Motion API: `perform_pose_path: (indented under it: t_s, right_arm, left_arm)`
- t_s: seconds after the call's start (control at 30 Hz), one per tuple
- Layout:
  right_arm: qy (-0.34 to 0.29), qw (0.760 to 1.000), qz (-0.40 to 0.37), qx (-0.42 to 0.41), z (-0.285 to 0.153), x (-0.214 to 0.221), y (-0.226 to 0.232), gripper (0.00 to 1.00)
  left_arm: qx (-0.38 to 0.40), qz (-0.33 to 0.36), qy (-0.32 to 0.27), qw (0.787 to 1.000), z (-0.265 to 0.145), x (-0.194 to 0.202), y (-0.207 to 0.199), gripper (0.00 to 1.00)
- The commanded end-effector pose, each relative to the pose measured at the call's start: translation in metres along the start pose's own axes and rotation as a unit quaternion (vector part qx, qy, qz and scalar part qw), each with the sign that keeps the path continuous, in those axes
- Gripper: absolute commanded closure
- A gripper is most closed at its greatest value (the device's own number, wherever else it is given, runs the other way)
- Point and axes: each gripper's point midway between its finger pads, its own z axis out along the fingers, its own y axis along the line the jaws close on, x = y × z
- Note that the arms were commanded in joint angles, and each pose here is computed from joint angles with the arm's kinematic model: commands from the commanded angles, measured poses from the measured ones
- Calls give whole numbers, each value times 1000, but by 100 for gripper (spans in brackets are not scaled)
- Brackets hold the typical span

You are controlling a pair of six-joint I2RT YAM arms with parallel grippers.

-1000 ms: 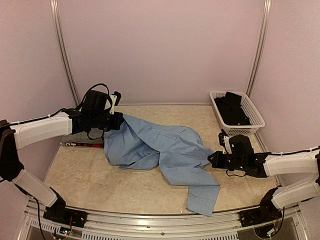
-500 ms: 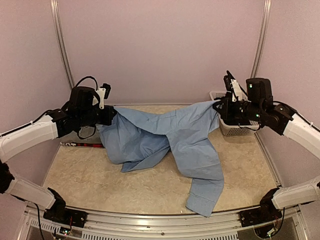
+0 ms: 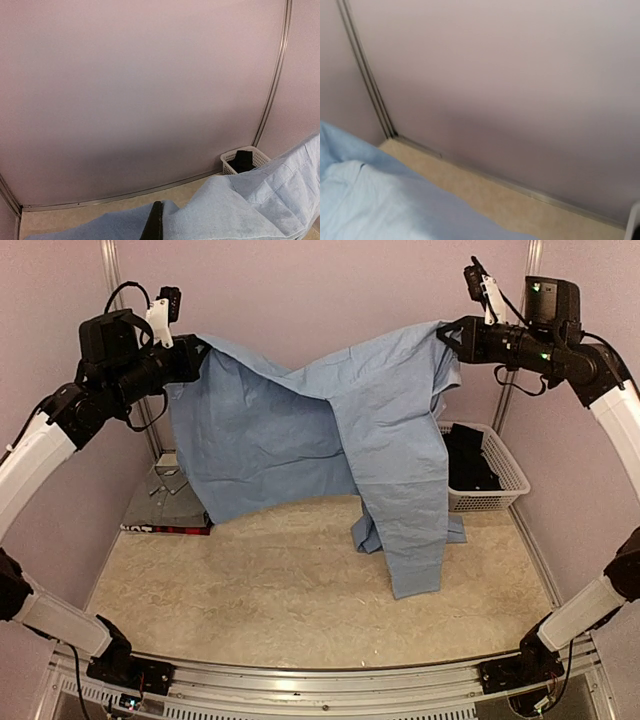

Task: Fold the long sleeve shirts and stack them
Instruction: Pick up the crumpled shirt from the center of the board.

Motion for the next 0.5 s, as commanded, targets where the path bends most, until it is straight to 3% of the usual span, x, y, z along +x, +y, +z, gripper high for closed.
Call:
perform_pose_path:
  t_s: [0.0, 0.2, 0.47]
  right_arm:
    - [-8, 999, -7, -36, -21, -21, 14, 100]
    - [-6, 993, 2, -114, -50, -13, 42, 100]
    - [-44, 987, 20, -154, -121, -35, 62, 100]
  left_arm:
    - [-4, 19, -18, 1000, -14, -30, 2, 100]
    - [40, 20, -5, 999, -33, -15, -12, 100]
    - [87, 7, -58, 995, -107, -51, -21, 100]
